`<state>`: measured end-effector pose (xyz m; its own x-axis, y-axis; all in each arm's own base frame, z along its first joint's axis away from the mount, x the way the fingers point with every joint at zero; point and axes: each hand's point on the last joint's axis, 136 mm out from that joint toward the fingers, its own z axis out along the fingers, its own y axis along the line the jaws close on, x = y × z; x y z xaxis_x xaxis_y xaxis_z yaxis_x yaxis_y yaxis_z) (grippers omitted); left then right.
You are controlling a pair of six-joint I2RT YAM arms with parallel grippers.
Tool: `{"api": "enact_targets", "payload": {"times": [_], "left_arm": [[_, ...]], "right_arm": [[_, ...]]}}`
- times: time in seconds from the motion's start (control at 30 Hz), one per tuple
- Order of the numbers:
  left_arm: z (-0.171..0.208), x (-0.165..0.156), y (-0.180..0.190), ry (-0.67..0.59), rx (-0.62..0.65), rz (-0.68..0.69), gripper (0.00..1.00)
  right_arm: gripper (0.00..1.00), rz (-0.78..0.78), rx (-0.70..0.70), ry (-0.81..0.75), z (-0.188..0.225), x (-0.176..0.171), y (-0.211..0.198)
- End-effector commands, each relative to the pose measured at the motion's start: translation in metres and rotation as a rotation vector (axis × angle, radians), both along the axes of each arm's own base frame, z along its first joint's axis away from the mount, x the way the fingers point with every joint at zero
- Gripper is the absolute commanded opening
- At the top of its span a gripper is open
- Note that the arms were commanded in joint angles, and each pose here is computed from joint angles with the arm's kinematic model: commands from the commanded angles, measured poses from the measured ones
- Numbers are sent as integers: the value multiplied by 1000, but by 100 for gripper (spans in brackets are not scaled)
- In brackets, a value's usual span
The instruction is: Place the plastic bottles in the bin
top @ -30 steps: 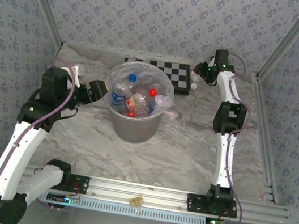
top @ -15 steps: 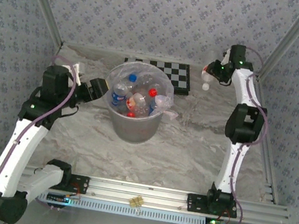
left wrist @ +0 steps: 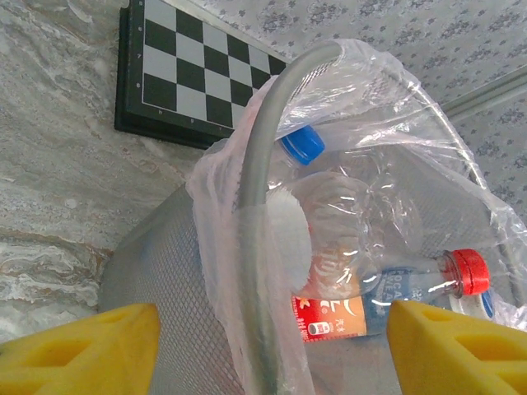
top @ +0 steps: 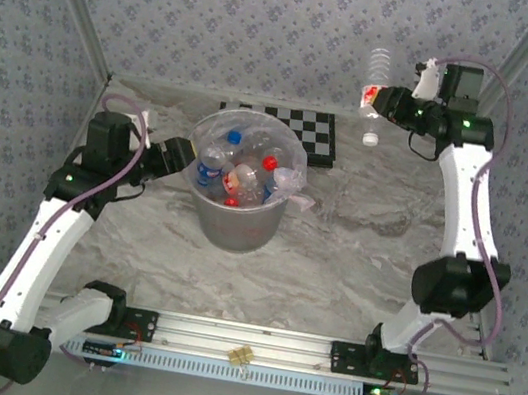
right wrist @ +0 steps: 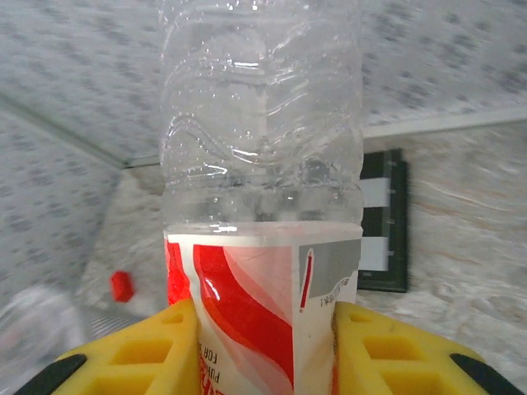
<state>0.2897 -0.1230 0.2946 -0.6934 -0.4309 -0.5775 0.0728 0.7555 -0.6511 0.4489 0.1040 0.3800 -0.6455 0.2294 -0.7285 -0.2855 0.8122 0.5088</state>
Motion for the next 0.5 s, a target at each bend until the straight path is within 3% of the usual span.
{"api": "enact_targets", "payload": {"times": [0.0, 0.2, 0.47], "left_arm": [[1, 3, -7, -30, 1, -34, 70], [1, 7, -17, -35, 2, -67, 67], [6, 7, -22, -56, 4, -72, 64]], "right_arm": [[36, 135, 63, -47, 35, -48, 44], [36, 357, 68, -27, 43, -99, 127], [37, 479, 38, 131, -7, -122, 207]]}}
